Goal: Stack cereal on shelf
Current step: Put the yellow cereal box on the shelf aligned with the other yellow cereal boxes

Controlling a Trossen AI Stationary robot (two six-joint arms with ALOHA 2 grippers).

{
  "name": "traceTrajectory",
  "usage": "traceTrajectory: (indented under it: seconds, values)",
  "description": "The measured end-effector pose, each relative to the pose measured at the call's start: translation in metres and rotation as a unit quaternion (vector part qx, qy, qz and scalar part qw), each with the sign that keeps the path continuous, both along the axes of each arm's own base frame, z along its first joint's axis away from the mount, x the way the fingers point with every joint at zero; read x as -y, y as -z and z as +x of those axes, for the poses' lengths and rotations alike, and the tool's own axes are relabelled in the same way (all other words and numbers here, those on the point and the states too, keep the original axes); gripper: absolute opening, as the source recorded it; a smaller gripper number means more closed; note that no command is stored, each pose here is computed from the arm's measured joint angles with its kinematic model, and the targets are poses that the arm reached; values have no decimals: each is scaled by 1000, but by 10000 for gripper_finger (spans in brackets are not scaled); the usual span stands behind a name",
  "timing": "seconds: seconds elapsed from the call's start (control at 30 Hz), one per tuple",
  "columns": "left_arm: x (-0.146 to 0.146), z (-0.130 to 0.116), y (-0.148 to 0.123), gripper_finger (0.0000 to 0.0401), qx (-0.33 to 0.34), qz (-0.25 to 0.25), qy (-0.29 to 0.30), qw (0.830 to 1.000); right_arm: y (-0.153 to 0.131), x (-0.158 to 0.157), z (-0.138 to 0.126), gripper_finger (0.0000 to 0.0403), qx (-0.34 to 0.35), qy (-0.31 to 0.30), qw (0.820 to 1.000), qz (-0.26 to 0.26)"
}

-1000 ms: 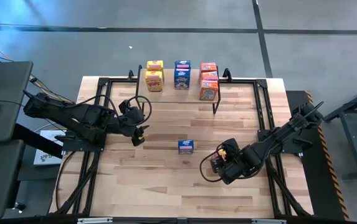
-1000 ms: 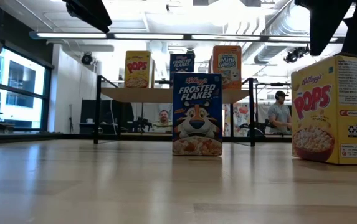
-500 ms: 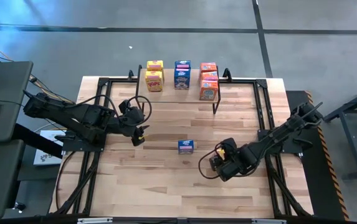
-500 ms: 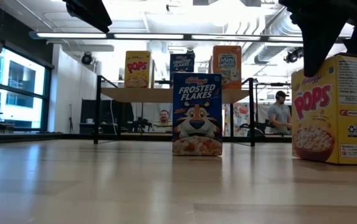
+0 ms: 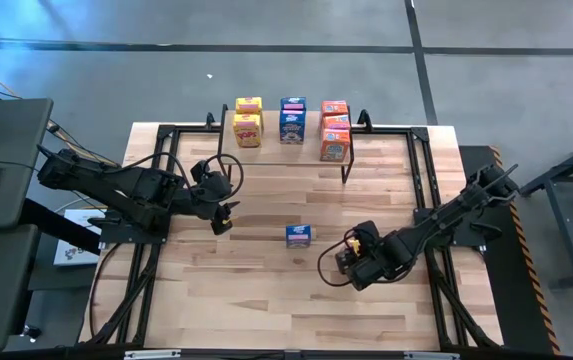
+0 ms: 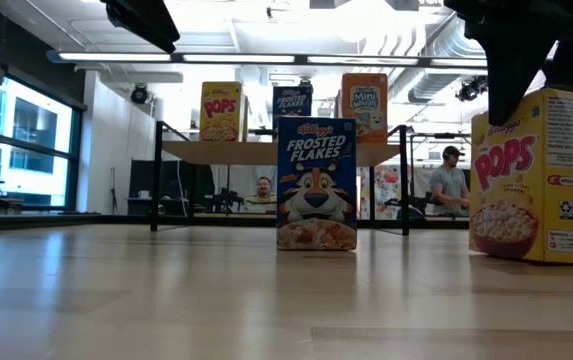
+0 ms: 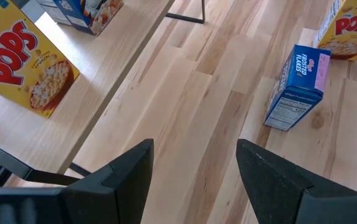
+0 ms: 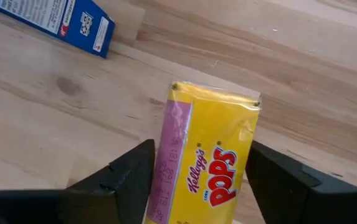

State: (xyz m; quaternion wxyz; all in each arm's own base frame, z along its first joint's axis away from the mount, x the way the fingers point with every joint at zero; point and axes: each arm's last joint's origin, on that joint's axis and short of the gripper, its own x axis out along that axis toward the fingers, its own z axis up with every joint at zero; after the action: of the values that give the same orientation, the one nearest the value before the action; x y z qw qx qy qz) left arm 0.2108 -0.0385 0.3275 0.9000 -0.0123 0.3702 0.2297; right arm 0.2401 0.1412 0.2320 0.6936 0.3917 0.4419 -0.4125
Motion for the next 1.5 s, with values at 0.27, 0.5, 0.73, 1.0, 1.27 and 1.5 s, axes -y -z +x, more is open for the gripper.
traceTrajectory:
  seconds: [0.27, 0.5, 0.73, 1.0, 1.27, 1.5]
  values:
    - [0, 0, 0, 221, 0, 0, 0, 1000, 0, 0, 1, 193, 6, -2, 1000, -3]
    - [0, 0, 0, 221, 0, 0, 0, 1000, 0, 0, 1, 174, 7, -2, 1000, -6]
    - [0, 0, 0, 221, 0, 0, 0, 1000, 0, 0, 1, 169, 7, -3, 1000, -5]
    - [0, 0, 0, 221, 0, 0, 0, 1000, -10, -2, 2, 169, -1, -17, 1000, 3]
    - [0, 0, 0, 221, 0, 0, 0, 1000, -32, 7, 5, 169, -24, -39, 999, -21]
    - [0, 0, 0, 221, 0, 0, 0, 1000, -49, 25, 13, 169, -44, -70, 996, -41]
